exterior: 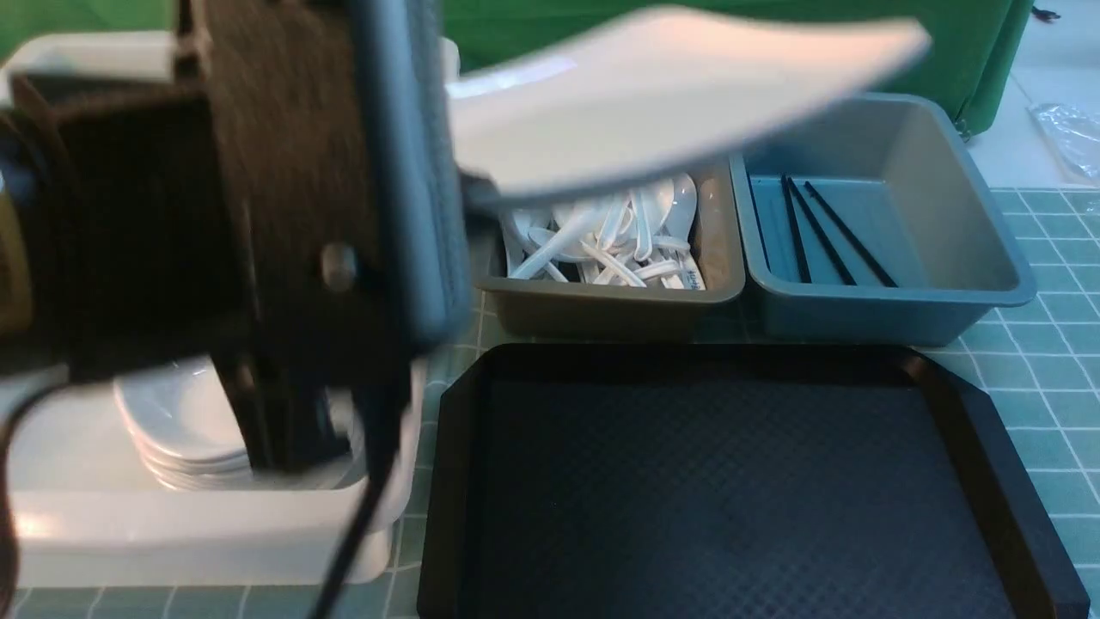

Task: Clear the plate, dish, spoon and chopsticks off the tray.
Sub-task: Use the left arm to put the plate into the large storage box on the left

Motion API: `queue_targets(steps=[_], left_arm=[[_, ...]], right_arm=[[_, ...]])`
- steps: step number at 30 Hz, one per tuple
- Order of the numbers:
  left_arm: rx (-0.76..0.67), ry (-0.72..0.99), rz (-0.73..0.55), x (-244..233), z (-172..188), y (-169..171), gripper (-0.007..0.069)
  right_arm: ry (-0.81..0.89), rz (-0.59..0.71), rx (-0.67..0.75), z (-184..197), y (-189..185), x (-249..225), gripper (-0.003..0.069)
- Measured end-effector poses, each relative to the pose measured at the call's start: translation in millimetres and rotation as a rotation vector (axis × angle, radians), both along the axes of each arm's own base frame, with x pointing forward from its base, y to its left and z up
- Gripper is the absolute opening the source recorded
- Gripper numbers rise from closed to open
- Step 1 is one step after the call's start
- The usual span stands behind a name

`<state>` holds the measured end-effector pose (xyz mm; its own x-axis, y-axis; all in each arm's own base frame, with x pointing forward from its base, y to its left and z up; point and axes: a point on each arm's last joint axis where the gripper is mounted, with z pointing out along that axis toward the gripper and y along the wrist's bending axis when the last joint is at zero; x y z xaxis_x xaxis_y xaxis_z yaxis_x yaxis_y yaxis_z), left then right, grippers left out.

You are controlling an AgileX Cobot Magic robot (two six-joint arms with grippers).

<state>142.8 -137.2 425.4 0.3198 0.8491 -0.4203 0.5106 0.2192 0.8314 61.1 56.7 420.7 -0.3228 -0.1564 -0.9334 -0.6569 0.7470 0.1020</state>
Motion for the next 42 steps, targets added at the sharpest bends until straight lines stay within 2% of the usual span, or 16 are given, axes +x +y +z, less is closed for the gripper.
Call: queue_targets(steps=[3,4,5,6,12,18,21,30,40,42], left_arm=[[0.044,-0.017,0.231,34.7,-4.4,27.2,0.0036],[0.053,0.003,0.304,47.0,-8.6,37.3,0.0034],[0.058,0.01,0.318,50.5,-10.4,38.6,0.0034],[0.056,0.068,0.41,71.1,-21.0,52.9,0.0032],[0.0,0.297,0.629,140.1,-75.0,96.4,0.0033],[0.1,0.388,0.64,177.5,-122.1,99.1,0.0029],[0.115,0.395,0.628,186.0,-133.0,97.2,0.0024],[0.103,0.41,0.562,188.6,-142.1,72.4,0.002],[0.051,0.474,0.627,196.8,-159.6,68.3,0.0029],[0.049,0.472,0.625,197.1,-159.6,68.1,0.0068]], right_arm=[[-0.012,0.015,-0.005,0.3,7.8,2.6,0.002],[-0.017,0.02,-0.004,0.6,10.1,3.4,0.002],[-0.018,0.021,-0.004,0.6,10.6,3.5,0.002],[-0.026,0.027,-0.003,1.1,12.9,4.3,0.002],[-0.038,0.034,-0.023,0.6,14.3,4.9,0.002],[-0.024,0.024,-0.044,-1.5,13.0,5.1,0.002],[-0.018,0.02,-0.053,-2.4,12.4,5.1,0.002],[-0.021,0.021,-0.075,-3.4,11.7,5.2,0.002],[-0.003,0.044,-0.084,-5.1,12.7,3.3,0.002],[0.009,0.056,-0.084,-5.9,13.4,2.1,0.002]])
